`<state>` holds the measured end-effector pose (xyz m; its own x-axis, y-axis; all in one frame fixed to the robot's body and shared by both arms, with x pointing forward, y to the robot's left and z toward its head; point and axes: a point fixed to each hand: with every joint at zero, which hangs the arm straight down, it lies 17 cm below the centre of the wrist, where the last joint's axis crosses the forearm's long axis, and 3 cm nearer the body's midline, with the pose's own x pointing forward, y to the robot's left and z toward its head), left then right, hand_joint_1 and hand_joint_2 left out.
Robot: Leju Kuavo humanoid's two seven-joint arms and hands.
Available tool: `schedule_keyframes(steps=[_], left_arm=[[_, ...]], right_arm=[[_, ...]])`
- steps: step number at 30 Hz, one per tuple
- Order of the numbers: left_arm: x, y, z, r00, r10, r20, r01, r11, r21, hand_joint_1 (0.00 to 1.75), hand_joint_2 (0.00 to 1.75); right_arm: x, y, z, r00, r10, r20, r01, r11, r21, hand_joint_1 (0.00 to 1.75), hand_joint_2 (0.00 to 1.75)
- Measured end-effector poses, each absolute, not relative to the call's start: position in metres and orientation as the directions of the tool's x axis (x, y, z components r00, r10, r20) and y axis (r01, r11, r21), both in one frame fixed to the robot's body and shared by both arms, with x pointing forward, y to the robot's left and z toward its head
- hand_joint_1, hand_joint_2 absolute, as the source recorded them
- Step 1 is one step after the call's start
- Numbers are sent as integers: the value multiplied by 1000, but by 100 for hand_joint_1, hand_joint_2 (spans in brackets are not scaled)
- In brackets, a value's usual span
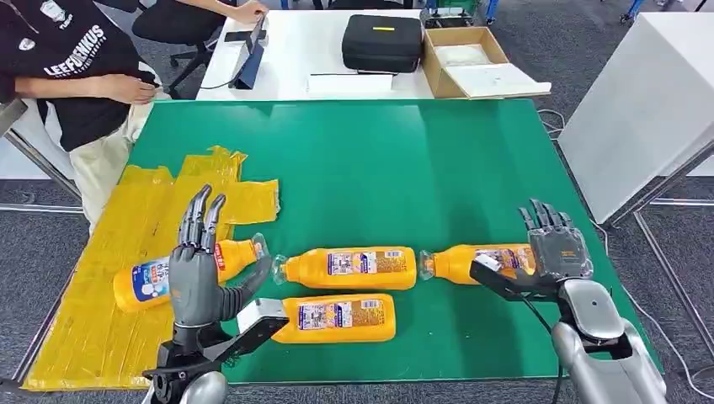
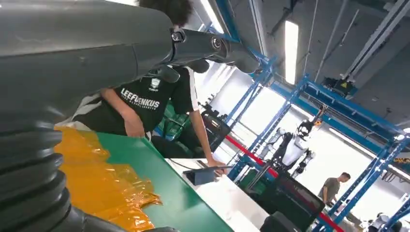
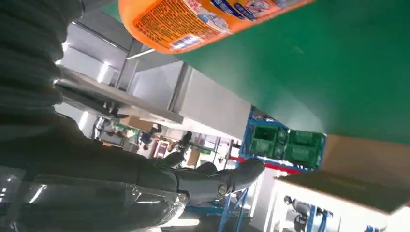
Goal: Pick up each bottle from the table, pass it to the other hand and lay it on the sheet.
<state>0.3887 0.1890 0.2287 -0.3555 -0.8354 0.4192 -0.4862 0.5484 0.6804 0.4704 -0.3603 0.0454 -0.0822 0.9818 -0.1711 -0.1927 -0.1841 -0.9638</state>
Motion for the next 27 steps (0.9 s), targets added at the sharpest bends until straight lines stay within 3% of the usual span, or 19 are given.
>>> schedule_keyframes(steps=[27], left_arm=[[399,177,217,-391,-794,465,-421,604,677,0,175]], right_arm=[[419,-383,-34,-154,988,-3,-479,-78,-874,0,175]])
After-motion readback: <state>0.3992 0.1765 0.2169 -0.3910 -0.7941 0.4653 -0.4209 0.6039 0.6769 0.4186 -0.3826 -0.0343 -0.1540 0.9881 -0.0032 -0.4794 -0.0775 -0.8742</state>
